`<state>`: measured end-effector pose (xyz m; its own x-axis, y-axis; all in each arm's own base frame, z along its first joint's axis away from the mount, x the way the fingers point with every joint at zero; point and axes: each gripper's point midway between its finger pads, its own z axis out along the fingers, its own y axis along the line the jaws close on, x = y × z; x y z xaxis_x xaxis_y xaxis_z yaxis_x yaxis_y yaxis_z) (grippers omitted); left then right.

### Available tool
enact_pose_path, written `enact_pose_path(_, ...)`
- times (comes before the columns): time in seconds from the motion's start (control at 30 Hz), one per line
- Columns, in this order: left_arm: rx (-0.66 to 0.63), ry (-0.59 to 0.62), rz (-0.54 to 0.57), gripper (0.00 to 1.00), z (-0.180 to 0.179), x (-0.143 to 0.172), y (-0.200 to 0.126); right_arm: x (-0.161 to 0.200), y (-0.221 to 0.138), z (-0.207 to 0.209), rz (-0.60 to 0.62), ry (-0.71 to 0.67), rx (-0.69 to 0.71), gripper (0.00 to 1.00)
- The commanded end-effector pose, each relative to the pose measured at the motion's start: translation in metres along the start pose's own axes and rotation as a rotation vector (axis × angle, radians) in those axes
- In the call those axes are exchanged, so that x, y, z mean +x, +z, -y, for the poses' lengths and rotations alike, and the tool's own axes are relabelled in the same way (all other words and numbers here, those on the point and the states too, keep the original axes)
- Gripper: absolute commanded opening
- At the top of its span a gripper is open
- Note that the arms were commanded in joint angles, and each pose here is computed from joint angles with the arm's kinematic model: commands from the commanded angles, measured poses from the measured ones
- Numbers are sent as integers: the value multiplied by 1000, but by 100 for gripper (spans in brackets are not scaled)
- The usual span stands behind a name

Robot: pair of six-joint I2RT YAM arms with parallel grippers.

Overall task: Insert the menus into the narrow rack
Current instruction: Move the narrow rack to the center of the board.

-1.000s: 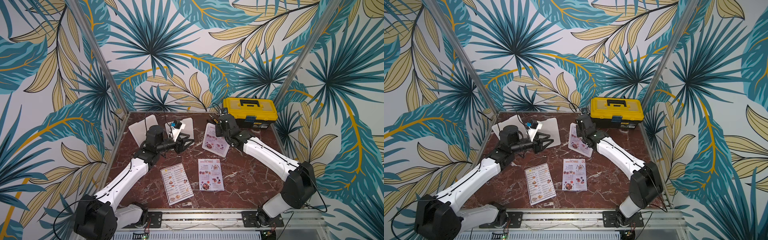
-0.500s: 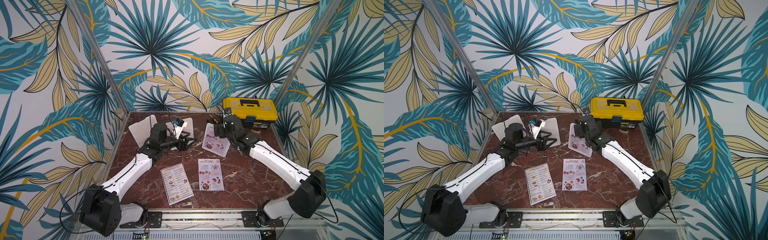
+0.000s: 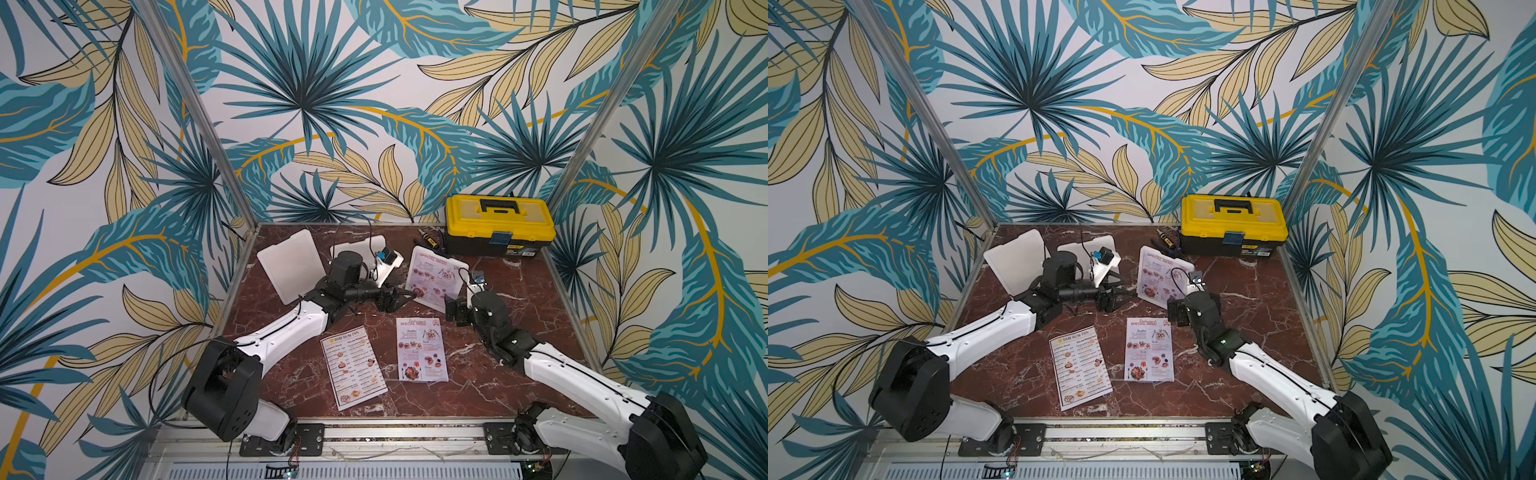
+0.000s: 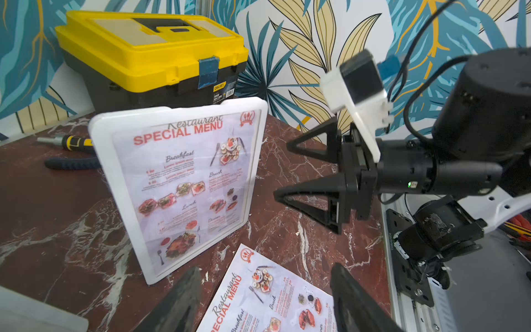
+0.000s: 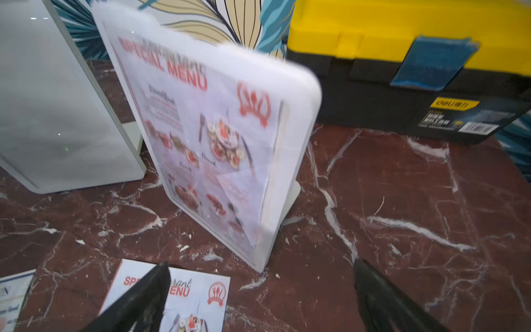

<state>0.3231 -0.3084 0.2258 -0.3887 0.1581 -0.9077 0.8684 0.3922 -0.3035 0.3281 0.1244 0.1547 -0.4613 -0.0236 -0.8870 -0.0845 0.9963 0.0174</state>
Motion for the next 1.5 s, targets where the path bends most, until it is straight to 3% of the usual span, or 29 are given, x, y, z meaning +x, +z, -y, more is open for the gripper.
enact_pose_path(0.0,-74,4,19,69,-26,-2,14,-13,7,-5,103,115,-32,95)
enact_pose_path(0.1,-160,-49,9,65,-52,6,25,1,21,-7,79,131,-43,91)
enact_pose_path(0.5,-158,-69,-40,66,-84,37,62,34,67,0,-2,199,8,83)
enact_pose_path(0.77,-200,-216,-73,65,-131,62,83,41,89,10,-39,286,10,75)
enact_pose_path(1.47,-56,-371,-21,61,-145,32,139,46,129,53,-87,514,67,73)
